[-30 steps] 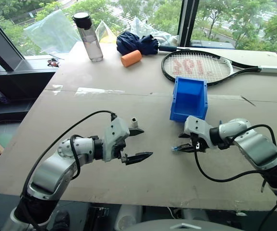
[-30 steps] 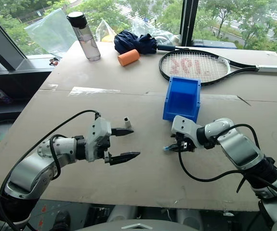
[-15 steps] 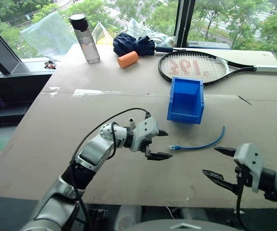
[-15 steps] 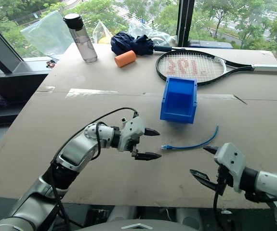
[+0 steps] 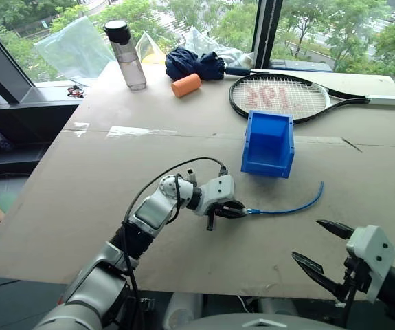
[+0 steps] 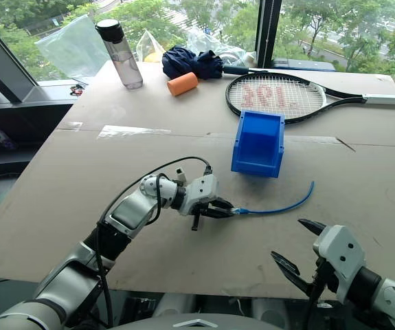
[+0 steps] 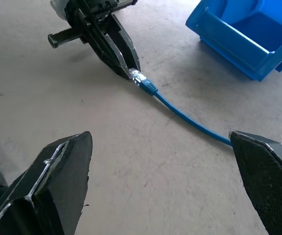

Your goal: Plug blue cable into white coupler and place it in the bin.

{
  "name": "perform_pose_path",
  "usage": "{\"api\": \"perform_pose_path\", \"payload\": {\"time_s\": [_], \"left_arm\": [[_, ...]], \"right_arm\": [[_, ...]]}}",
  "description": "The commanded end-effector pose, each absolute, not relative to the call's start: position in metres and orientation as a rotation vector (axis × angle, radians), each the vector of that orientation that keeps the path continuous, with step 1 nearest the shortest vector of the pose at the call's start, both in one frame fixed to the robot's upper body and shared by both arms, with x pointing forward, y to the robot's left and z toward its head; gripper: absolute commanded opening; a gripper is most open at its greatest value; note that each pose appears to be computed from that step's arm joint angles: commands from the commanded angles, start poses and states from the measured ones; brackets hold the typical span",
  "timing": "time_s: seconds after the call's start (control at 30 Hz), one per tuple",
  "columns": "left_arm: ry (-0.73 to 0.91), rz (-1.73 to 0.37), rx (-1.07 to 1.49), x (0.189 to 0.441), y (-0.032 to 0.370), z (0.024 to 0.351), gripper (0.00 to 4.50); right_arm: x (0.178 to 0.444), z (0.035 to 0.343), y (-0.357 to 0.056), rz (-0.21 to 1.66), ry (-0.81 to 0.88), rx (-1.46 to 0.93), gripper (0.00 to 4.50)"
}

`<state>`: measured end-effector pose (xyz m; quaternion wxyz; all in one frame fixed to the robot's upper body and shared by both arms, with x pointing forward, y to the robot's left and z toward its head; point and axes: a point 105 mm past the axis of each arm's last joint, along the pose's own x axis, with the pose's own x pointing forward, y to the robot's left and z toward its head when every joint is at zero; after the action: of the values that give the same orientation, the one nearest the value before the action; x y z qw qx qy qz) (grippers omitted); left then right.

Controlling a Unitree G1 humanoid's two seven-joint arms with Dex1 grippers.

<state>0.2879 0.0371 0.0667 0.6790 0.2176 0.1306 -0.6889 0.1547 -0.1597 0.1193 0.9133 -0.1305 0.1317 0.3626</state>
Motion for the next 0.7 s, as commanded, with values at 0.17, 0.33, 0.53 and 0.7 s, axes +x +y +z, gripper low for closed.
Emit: {"api": "perform_pose_path", "payload": {"time_s": [0.17,0.33,0.53,0.7], "left_arm": [[0.313,-1.61,0.243,0.285,0.044,0.089,0.04],[0.411,-1.72,-0.21,0.263,0.059,0.144,0.04],[0.423,-1.694,-0.32,0.253,0.064,0.167,0.04],[0.404,-1.664,-0.309,0.248,0.066,0.172,0.0]], "right_arm": [[0.162,0.122,-0.137,0.771,0.223,-0.012,4.5],[0.173,0.129,-0.118,0.817,0.202,0.284,4.5],[0.194,0.15,-0.09,0.914,0.156,0.499,4.5],[0.202,0.172,-0.075,1.021,0.124,0.657,3.58]]}}
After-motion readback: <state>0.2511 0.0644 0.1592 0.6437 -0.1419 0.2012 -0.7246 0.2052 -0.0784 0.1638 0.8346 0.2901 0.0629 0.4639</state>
